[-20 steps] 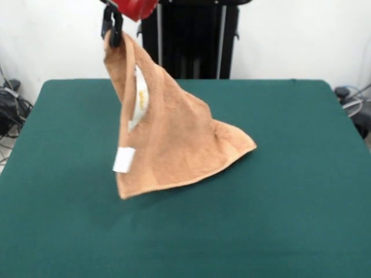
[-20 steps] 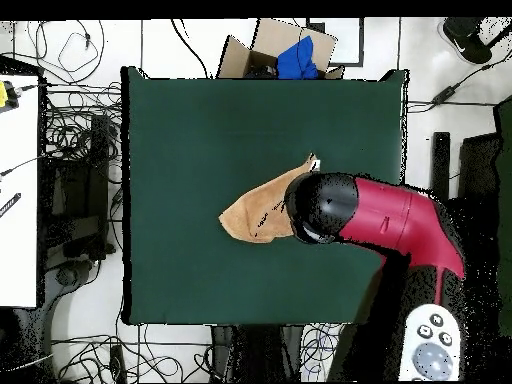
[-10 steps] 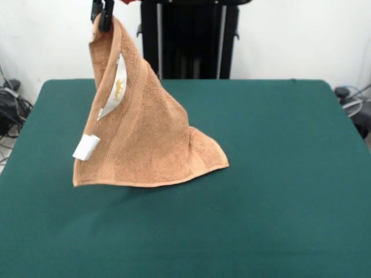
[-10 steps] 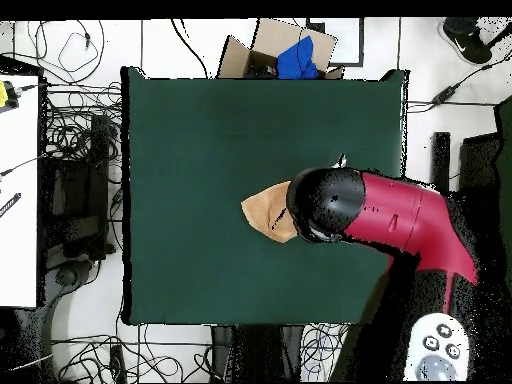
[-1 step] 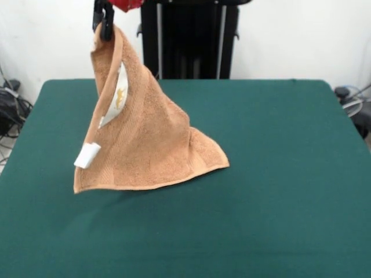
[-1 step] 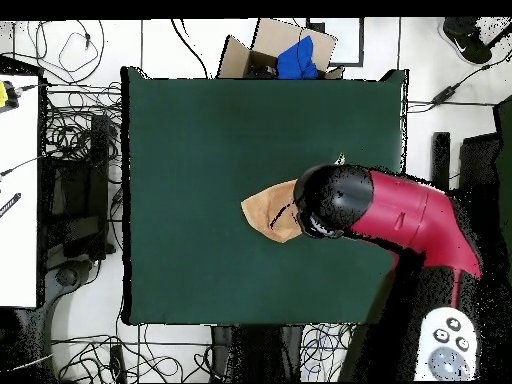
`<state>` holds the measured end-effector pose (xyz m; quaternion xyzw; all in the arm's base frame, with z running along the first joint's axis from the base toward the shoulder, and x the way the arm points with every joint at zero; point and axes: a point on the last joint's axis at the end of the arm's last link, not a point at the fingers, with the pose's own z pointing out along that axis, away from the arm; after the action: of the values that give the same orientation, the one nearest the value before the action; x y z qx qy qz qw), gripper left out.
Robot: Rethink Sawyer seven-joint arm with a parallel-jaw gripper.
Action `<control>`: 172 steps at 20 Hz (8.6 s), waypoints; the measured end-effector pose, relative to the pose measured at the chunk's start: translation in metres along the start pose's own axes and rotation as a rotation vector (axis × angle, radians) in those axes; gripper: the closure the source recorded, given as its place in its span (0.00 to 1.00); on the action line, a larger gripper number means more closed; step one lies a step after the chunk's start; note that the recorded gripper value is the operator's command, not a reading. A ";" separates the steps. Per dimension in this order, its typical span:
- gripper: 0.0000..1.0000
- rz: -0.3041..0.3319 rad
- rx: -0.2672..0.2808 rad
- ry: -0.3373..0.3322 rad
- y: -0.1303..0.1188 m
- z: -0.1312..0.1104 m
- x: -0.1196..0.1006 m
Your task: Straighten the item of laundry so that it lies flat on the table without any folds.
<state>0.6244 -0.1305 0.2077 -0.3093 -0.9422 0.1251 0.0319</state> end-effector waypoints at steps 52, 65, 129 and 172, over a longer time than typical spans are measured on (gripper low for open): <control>1.00 0.093 -0.142 0.033 -0.108 0.098 -0.037; 1.00 -0.013 -0.089 -0.081 -0.116 0.139 -0.033; 0.00 -0.193 -0.159 -0.193 -0.011 0.229 0.063; 0.00 -0.053 -0.136 -0.109 -0.085 0.279 0.059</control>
<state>0.4899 -0.2223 -0.0412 -0.2784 -0.9567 0.0766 -0.0371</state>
